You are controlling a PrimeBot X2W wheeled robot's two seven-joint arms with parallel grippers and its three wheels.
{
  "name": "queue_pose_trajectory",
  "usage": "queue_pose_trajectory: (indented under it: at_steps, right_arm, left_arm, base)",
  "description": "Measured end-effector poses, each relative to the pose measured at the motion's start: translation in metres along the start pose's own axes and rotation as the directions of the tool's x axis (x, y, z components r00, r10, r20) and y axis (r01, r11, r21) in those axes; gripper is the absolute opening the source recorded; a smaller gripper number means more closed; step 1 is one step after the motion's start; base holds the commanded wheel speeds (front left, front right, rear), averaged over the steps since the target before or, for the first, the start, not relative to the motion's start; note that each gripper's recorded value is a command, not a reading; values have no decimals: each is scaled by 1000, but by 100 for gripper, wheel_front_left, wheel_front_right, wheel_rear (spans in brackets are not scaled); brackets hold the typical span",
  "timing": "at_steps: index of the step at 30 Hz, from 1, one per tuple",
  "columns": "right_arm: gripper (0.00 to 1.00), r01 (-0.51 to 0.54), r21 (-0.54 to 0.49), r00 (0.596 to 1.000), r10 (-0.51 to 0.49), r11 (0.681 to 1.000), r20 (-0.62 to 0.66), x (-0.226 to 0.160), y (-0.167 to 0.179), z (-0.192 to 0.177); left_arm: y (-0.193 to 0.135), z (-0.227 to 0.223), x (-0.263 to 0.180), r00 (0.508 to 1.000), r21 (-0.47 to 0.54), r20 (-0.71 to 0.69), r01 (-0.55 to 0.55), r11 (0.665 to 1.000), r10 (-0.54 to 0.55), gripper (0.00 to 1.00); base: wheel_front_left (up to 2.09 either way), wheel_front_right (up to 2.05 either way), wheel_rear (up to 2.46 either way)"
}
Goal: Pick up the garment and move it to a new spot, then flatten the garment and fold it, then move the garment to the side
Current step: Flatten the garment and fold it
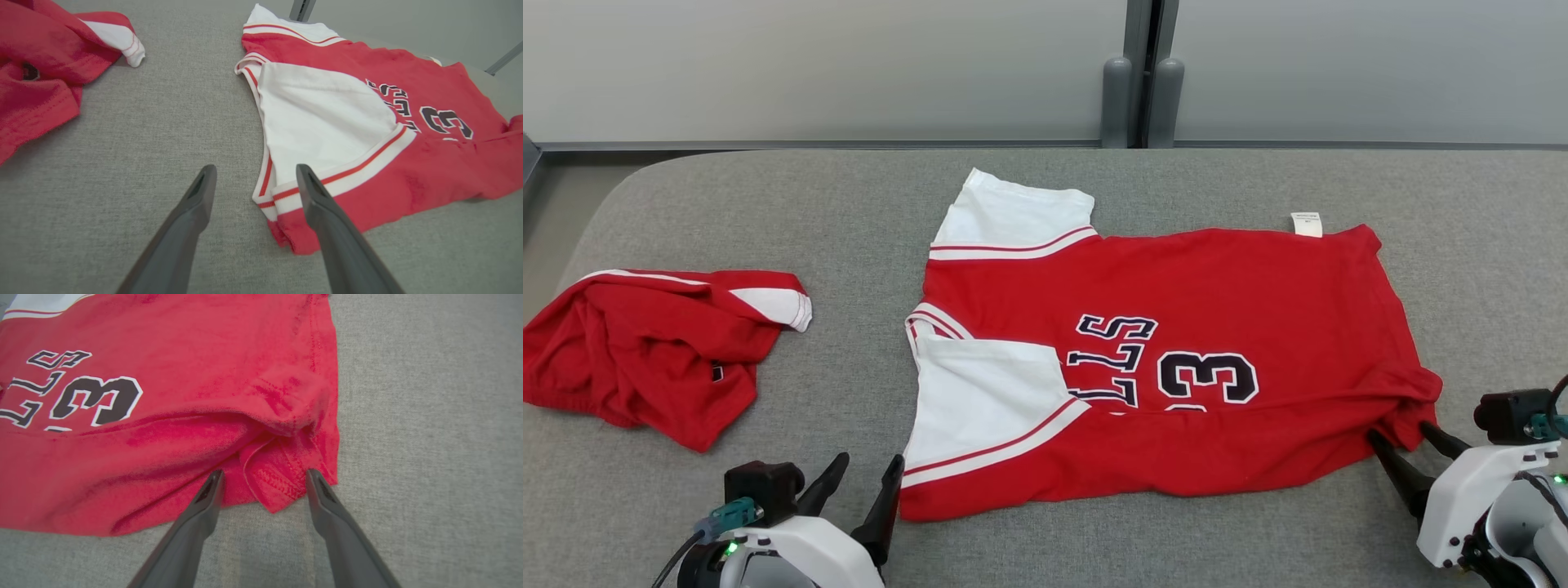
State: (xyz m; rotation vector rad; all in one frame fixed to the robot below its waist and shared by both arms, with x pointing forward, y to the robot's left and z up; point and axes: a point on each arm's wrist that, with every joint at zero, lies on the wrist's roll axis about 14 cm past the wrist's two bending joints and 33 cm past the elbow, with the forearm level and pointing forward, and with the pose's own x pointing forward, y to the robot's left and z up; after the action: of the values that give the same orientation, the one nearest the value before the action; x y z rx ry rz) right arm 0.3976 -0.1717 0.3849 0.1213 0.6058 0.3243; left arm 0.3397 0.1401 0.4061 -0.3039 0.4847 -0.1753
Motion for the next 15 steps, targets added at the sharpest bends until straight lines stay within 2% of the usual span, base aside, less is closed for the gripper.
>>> queue_pose_trajectory:
  at_steps: [6,15]
  right_arm:
    - [100,30,-62,999,-32,998,-24,5,-9,-2]
    - [100,83,-69,996,-85,994,-29,8,-22,1]
  left_arm:
    - [-4,-5,6,1000,-11,-16,15,1000,-15,100]
    - [-17,-17,10,995,-21,-72,61,998,-62,100]
  base:
    - [0,0,0]
    - [0,0,0]
